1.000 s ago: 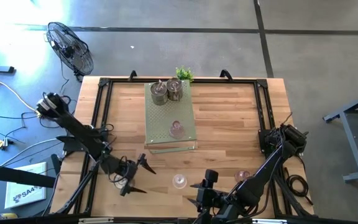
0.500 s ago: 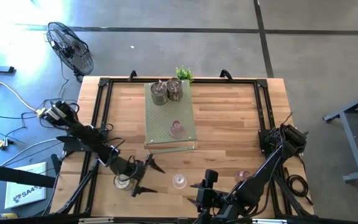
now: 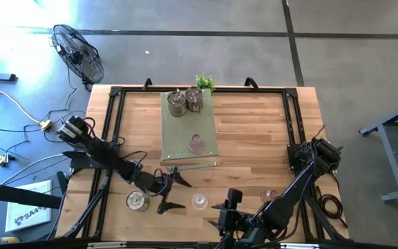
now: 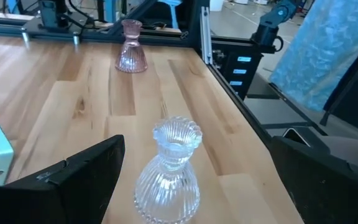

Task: Pick & Place candle stick holders
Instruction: Put the transparent candle holder on the shelf

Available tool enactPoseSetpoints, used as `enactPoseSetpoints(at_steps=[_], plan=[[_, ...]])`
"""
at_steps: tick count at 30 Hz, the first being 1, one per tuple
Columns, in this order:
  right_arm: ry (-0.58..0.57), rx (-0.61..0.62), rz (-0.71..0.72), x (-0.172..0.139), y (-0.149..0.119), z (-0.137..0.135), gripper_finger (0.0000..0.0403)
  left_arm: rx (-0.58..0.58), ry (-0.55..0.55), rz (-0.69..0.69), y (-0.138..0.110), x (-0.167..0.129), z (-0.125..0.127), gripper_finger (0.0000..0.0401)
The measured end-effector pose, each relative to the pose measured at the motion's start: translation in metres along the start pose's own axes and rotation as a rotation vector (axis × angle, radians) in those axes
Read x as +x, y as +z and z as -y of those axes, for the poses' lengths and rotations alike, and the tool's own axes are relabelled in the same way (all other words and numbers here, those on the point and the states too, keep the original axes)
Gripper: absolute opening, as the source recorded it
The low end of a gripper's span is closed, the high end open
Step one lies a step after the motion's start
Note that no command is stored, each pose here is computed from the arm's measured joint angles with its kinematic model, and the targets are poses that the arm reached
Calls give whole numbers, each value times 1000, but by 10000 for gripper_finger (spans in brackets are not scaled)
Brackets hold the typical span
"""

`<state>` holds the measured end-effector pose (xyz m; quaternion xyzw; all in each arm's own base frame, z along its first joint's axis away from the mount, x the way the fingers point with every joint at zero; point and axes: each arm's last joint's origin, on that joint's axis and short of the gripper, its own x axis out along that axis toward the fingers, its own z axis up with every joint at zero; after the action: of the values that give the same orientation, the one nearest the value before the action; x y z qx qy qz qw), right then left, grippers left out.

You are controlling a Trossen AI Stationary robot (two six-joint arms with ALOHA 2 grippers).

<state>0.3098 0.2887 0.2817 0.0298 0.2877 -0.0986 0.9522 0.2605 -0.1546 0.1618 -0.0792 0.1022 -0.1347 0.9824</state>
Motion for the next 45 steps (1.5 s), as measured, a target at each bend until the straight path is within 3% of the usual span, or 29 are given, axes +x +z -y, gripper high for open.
enactPoseSetpoints(at_steps=[34, 45], plan=[[-5, 3, 12, 0, 1, 0, 209, 7, -21, -21, -4, 7, 0, 395], [-6, -6, 11, 0, 1, 0, 209, 41, -20, -38, -7, 23, 4, 395]])
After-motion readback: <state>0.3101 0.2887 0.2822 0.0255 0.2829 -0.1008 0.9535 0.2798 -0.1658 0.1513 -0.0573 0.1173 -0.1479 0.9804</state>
